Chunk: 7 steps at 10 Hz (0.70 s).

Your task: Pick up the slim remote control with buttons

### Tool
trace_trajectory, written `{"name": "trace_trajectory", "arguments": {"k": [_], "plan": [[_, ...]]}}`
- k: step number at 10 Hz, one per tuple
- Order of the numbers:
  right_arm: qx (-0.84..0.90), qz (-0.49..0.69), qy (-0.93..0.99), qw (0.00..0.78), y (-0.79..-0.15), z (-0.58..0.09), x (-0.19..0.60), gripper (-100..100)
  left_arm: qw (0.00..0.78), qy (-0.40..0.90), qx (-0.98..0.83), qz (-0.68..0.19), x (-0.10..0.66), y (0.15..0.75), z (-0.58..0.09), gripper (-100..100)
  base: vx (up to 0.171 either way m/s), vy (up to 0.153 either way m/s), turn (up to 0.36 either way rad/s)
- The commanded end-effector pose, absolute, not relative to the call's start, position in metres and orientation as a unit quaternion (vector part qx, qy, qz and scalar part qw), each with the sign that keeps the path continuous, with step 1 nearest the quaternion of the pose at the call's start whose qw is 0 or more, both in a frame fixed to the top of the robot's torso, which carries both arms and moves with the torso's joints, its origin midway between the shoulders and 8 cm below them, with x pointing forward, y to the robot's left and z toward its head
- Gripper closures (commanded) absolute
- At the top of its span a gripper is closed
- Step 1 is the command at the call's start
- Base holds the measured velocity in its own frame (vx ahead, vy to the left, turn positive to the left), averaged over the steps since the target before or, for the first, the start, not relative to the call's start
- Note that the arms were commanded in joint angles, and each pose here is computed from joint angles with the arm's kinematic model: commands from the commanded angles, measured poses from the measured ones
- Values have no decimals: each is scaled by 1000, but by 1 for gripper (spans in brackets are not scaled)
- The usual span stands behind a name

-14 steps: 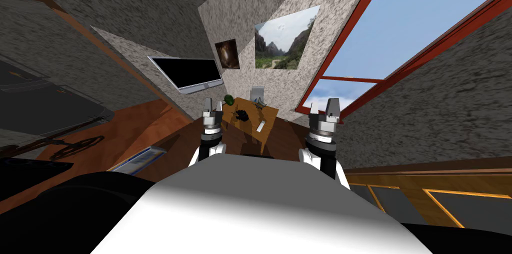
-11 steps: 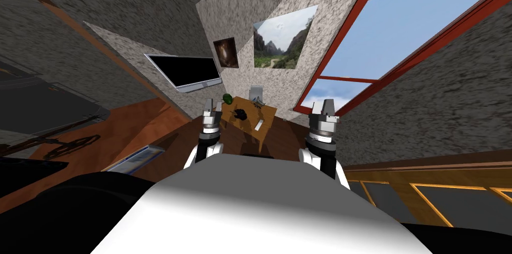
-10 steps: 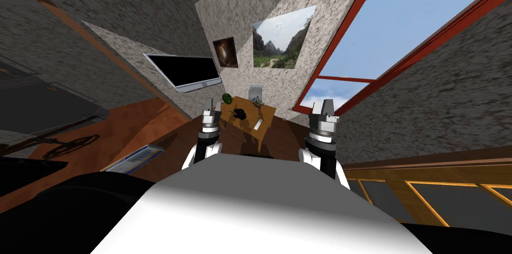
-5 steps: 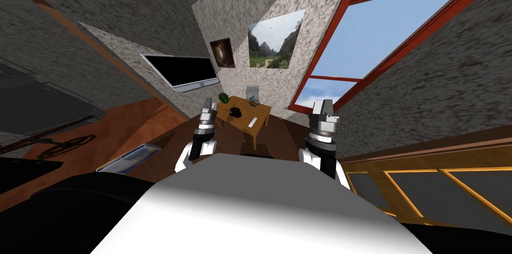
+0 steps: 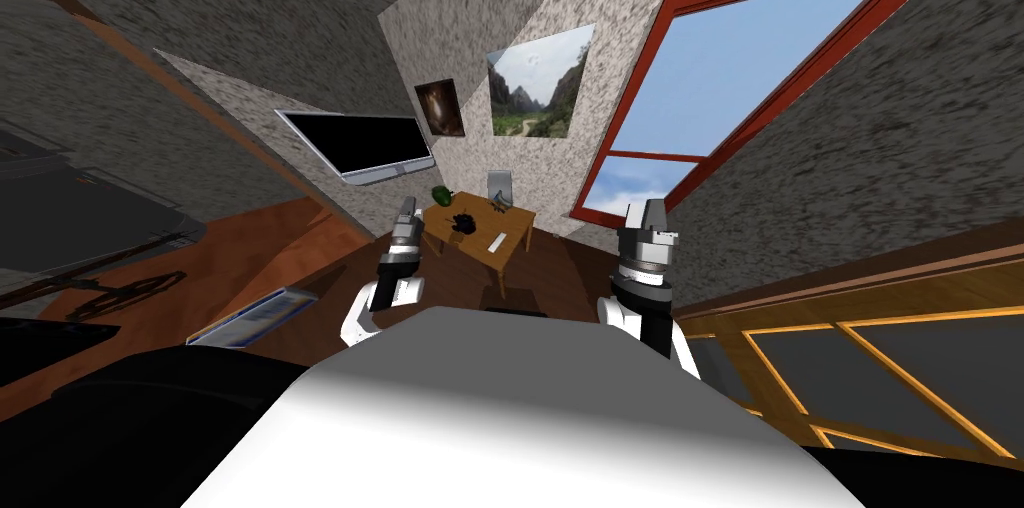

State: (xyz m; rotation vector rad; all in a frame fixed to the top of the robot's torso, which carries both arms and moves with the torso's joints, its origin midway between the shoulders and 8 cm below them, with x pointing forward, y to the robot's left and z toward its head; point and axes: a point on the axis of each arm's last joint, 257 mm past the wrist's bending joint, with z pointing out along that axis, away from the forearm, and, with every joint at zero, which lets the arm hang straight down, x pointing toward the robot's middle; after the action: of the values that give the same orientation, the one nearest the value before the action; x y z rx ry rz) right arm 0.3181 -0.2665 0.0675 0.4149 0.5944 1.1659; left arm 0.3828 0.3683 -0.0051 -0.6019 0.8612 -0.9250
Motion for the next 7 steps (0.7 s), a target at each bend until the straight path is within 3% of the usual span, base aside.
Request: {"name": "trace_trajectory", "arguments": {"k": [1,7], "plan": [[192,538,274,773,-267,67,318,0,767,403,-300,-400,388,394,-14,-100,-29,-121,-30],[192,538,274,773,-267,67,318,0,761,411,-377,-332,396,471,-46,-100,-11,-126,-15]]}}
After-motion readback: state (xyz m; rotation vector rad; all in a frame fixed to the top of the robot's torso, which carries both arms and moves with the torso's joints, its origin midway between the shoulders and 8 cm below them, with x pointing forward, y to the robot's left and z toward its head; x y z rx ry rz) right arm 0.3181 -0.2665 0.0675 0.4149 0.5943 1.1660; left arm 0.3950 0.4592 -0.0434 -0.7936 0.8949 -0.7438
